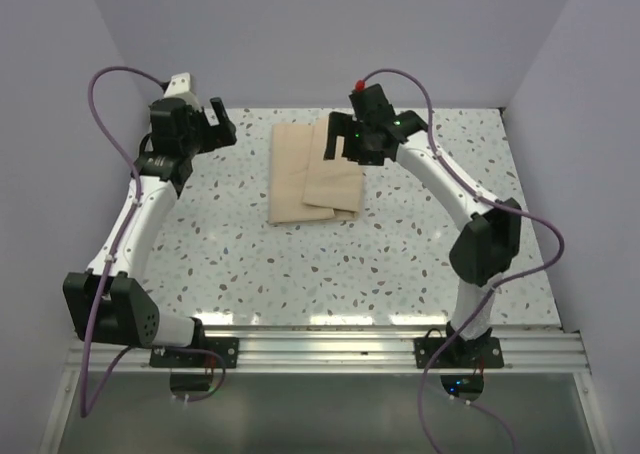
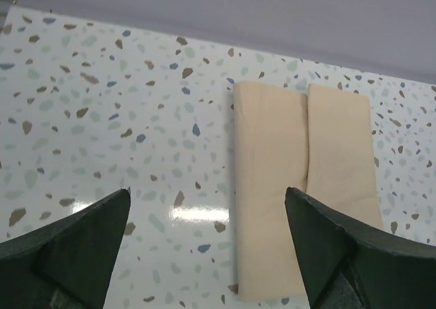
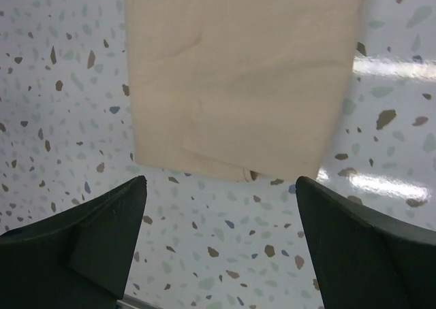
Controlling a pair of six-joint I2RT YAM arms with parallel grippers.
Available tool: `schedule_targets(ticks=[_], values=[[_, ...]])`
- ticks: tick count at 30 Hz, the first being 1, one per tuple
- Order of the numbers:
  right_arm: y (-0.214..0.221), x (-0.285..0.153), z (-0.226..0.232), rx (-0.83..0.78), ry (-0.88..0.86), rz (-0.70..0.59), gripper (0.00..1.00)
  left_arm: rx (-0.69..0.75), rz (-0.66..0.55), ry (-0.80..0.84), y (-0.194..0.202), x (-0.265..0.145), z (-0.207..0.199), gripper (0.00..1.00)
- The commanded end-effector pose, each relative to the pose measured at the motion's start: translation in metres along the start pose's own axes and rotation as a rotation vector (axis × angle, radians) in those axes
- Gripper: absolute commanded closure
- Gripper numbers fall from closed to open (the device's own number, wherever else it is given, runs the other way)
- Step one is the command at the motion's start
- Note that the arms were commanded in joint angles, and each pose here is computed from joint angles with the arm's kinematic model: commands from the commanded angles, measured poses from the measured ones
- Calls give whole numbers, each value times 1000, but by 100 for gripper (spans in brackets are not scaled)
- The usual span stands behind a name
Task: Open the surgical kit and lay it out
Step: Open the surgical kit at the center of the board.
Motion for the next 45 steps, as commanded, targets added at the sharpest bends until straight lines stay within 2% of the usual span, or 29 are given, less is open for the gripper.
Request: schedule_targets(ticks=[1,2,3,4,5,7,12,16,21,24,27,28,30,31,32,33,38,43,45], values=[[3,11,27,-105,-4,67,6,-164,-5,-126,-2,-39,3,0],[10,15,38,-141,-6,94,6,-217,65,-164,29,-34,13,0],[10,28,48,-167,-13,107,7,-277,119,-43,47,-34,8,0],[17,33,59,-195,-20,119,7,-271,106,116,53,-26,4,0],[14,32,67,-224,-27,110,7,-300,232,154,79,-15,9,0],[26,54,78,-270,-2,158,7,-324,371,38,90,-16,11,1],[36,82,82,-278,50,191,8,-339,295,-63,92,-38,14,1],[50,110,75,-297,100,234,9,-365,337,-53,96,-52,11,12],[65,131,73,-329,158,274,10,-351,312,-65,94,-69,12,13],[79,145,75,-352,172,305,15,-332,304,-87,91,-74,14,14],[89,153,79,-378,183,321,29,-333,307,-85,91,-75,14,16],[90,152,78,-384,189,329,48,-336,308,-84,91,-75,13,16],[89,151,78,-386,203,326,73,-336,307,-82,91,-74,13,17],[86,145,78,-388,208,323,90,-333,305,-80,90,-73,13,18],[83,141,77,-395,218,315,96,-326,307,-71,89,-71,12,19],[75,131,79,-394,216,289,100,-321,302,-68,88,-69,12,20],[38,80,74,-380,244,157,100,-255,304,-44,79,-50,-5,24],[-1,15,34,-302,367,16,100,-123,327,2,74,-17,-60,25],[-9,4,10,-246,409,4,100,-82,344,8,76,-4,-77,26]])
Point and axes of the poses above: each gripper's point midway between its finger pads, its own x axis out along the fingers, its own z axis along the line the jaws close on, y = z × x, the point moved 9 cm from there along -x, back along the fingers, and after that the axes turned 5 degrees about -x, right-handed, at the moved point
